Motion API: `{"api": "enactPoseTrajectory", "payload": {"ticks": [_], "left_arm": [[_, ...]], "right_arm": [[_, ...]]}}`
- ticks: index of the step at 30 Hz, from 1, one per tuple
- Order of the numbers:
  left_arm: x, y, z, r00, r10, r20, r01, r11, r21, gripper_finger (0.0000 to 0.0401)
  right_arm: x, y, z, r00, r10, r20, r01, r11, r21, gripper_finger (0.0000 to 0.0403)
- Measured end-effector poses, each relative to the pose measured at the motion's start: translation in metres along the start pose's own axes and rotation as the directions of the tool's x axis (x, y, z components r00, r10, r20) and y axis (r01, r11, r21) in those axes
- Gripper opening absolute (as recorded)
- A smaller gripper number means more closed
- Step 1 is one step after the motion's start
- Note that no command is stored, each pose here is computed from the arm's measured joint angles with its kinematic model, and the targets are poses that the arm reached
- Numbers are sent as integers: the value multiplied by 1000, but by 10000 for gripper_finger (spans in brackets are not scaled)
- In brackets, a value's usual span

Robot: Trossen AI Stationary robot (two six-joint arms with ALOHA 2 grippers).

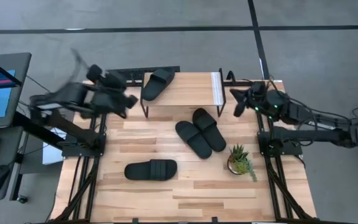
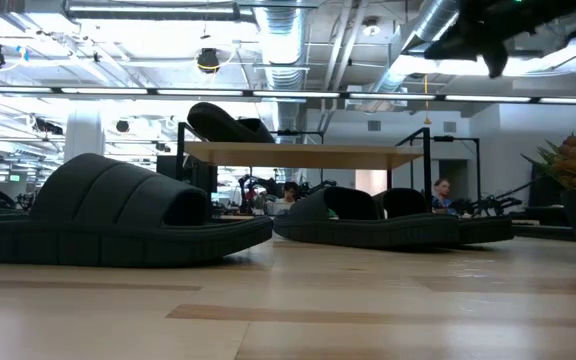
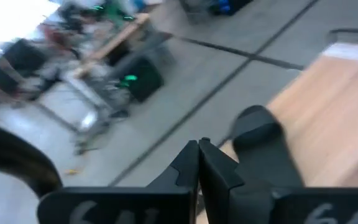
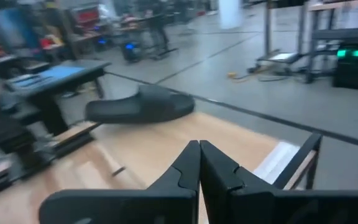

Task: Pick and place slides into the shelf
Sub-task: Put the black slipper on the shelf

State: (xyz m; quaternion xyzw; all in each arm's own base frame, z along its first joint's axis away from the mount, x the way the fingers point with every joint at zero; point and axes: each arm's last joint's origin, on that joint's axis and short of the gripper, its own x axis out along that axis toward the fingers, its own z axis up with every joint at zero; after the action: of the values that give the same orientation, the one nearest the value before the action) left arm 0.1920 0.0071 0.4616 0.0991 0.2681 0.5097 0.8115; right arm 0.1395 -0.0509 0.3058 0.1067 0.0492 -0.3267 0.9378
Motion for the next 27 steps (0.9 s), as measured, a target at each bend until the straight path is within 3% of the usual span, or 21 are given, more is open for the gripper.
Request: {"api": "enactPoseTrajectory", "payload": {"ticks": [2, 4, 6, 8, 9, 11, 13, 16, 20, 22, 27], "left_arm": [[-6, 18, 3, 990, -133, 47, 136, 990, -45, 0], [-12, 32, 6, 937, -315, 152, 322, 946, -25, 0], [-18, 43, 9, 824, -478, 304, 490, 871, 41, 0], [-16, 49, 6, 735, -559, 384, 555, 821, 132, 0], [-13, 51, 2, 731, -555, 397, 548, 824, 142, 0], [0, 53, -8, 780, -521, 347, 507, 851, 139, 0], [17, 49, -21, 822, -514, 243, 492, 858, 150, 0], [44, 39, -40, 843, -534, 67, 519, 839, 166, 0], [79, 31, -61, 898, -422, -122, 438, 886, 156, 0], [92, 28, -69, 900, -394, -184, 422, 895, 144, 0], [113, 18, -81, 857, -441, -265, 483, 867, 121, 0]], "right_arm": [[9, 4, 8, 1000, -21, -17, 21, 1000, -7, 0], [17, 7, 15, 999, -47, -25, 47, 999, -11, 0], [26, 8, 18, 997, -67, -45, 66, 998, -10, 0], [34, 9, 21, 993, -86, -76, 87, 996, 6, 0], [37, 9, 21, 990, -98, -98, 99, 995, 11, 0], [43, 9, 21, 983, -117, -140, 120, 993, 16, 0], [47, 10, 21, 974, -133, -183, 136, 991, 7, 0], [53, 11, 19, 962, -147, -231, 147, 989, -16, 0], [59, 13, 19, 957, -148, -249, 142, 989, -40, 0], [61, 14, 19, 956, -147, -252, 138, 989, -54, 0], [61, 14, 19, 955, -147, -256, 137, 989, -58, 0]]}}
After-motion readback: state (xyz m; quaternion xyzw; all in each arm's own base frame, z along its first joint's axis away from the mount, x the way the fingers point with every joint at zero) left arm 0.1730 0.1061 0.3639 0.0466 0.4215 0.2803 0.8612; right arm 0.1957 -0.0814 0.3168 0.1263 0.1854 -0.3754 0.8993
